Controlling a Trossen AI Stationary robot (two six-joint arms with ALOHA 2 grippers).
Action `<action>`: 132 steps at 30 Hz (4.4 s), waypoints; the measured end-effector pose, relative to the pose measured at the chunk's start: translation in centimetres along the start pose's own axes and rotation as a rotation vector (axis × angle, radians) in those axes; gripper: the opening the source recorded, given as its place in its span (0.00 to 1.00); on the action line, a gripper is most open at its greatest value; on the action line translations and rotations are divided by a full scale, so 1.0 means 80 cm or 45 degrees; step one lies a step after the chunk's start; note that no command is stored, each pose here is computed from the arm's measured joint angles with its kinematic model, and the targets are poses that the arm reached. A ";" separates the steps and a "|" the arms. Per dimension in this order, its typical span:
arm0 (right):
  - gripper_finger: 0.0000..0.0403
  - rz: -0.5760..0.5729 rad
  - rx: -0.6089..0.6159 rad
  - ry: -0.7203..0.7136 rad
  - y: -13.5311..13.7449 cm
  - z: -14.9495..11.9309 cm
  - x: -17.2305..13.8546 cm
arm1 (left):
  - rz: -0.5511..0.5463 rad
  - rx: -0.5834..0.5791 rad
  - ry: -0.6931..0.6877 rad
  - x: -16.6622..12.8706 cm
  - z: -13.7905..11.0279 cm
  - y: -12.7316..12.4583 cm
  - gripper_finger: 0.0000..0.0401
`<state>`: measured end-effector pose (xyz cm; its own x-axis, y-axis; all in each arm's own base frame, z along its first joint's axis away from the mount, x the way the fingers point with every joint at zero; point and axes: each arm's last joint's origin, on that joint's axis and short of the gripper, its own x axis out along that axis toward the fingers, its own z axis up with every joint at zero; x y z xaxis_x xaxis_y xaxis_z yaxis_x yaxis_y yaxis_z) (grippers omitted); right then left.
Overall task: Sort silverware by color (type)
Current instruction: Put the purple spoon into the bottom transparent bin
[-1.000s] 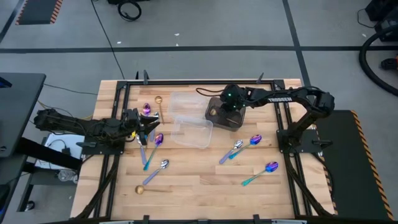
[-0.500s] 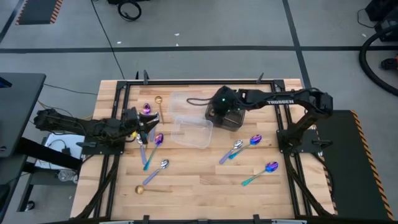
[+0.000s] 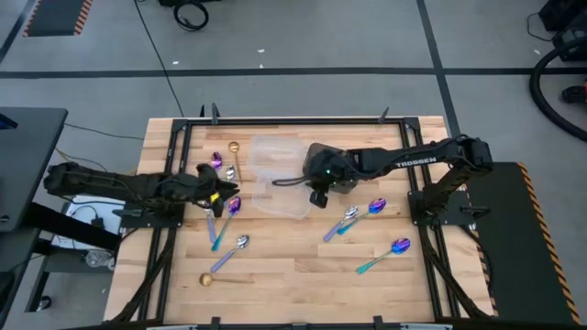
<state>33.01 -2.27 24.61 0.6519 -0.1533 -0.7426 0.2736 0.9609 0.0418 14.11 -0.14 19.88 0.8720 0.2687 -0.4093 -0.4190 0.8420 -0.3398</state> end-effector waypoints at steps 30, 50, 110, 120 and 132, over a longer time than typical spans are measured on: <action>0.27 0.092 -0.281 0.273 0.070 -0.079 0.002 | 0.103 0.052 0.351 0.013 0.037 -0.032 0.42; 0.61 0.103 -0.259 0.404 0.077 -0.098 0.006 | 0.105 0.053 0.350 0.014 0.037 -0.032 0.42; 0.16 0.279 -0.900 0.966 0.076 -0.115 0.084 | 0.094 0.135 0.355 0.014 0.037 -0.032 0.42; 0.12 0.259 -0.850 0.966 0.077 -0.115 0.084 | 0.089 0.150 0.351 0.014 0.037 -0.032 0.42; 0.12 0.316 -0.787 0.860 0.080 -0.096 0.068 | 0.089 0.151 0.350 0.014 0.037 -0.032 0.42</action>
<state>32.83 4.84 15.71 0.0412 0.0520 -0.9978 -0.3668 0.9297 0.0333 16.90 -0.61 22.81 0.7342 0.2050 -0.6472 -0.4290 0.8789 -0.2083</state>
